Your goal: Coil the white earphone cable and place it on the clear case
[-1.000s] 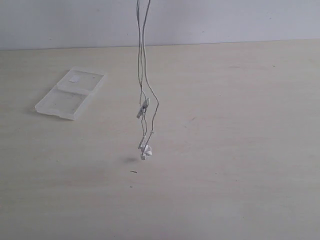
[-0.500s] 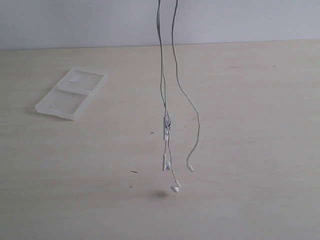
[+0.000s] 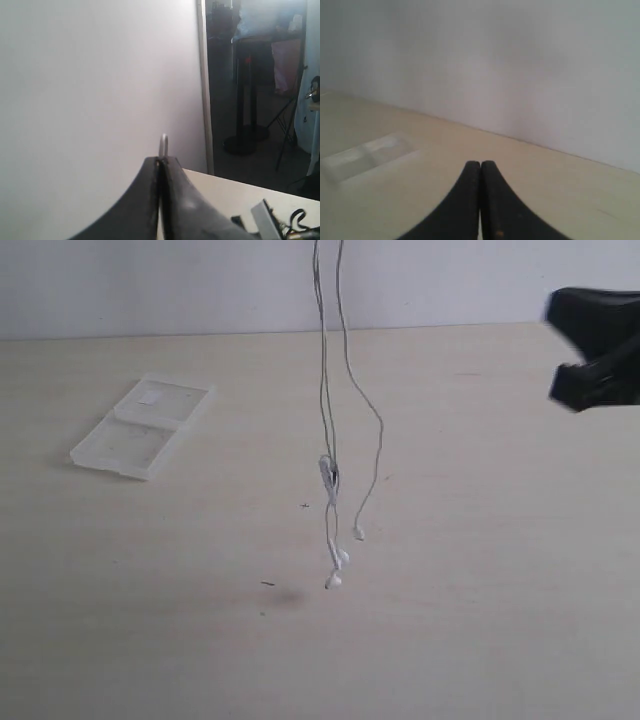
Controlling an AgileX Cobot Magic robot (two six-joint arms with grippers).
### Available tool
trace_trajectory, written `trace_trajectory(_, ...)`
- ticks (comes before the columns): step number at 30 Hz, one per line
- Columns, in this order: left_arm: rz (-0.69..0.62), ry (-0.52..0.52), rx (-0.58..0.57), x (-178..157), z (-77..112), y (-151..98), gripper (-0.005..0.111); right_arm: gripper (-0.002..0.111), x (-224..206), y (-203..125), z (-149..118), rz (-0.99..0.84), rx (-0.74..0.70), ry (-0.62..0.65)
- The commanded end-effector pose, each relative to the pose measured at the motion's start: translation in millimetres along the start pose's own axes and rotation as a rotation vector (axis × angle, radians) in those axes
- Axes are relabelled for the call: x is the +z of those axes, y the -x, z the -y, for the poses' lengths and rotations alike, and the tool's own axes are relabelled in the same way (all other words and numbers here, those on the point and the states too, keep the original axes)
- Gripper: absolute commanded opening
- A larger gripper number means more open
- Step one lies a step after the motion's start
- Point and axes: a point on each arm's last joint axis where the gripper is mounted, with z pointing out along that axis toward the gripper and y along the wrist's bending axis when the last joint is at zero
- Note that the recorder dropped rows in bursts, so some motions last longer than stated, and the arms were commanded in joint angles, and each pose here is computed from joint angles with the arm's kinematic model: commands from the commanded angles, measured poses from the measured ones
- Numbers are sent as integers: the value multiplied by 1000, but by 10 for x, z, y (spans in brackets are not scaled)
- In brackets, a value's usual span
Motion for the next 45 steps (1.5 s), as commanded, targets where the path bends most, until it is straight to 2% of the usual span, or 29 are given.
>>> trace_trajectory(1,31,20,1,-38,-14,50,0,4,199,19,-316,93,-78,613)
trace_trajectory(5,20,16,2,-31,-12,37,0,21,313,-22,-274,37,-121,666)
trace_trajectory(7,22,18,3,-31,-13,39,0,35,336,-27,-258,41,-107,656)
trace_trajectory(11,20,19,1,-3,-23,25,0,71,348,-6,-242,59,-81,636)
trace_trajectory(13,17,20,2,5,-25,20,0,81,356,11,-231,69,-50,620)
trace_trajectory(19,16,27,-4,81,-53,-15,0,83,429,105,-434,148,23,644)
trace_trajectory(28,21,29,-8,99,-60,-19,0,83,495,152,-722,229,19,694)
trace_trajectory(34,84,60,-16,94,-89,38,0,83,553,92,-845,220,-27,701)
trace_trajectory(45,98,66,-23,93,-95,51,0,79,651,19,-825,210,4,651)
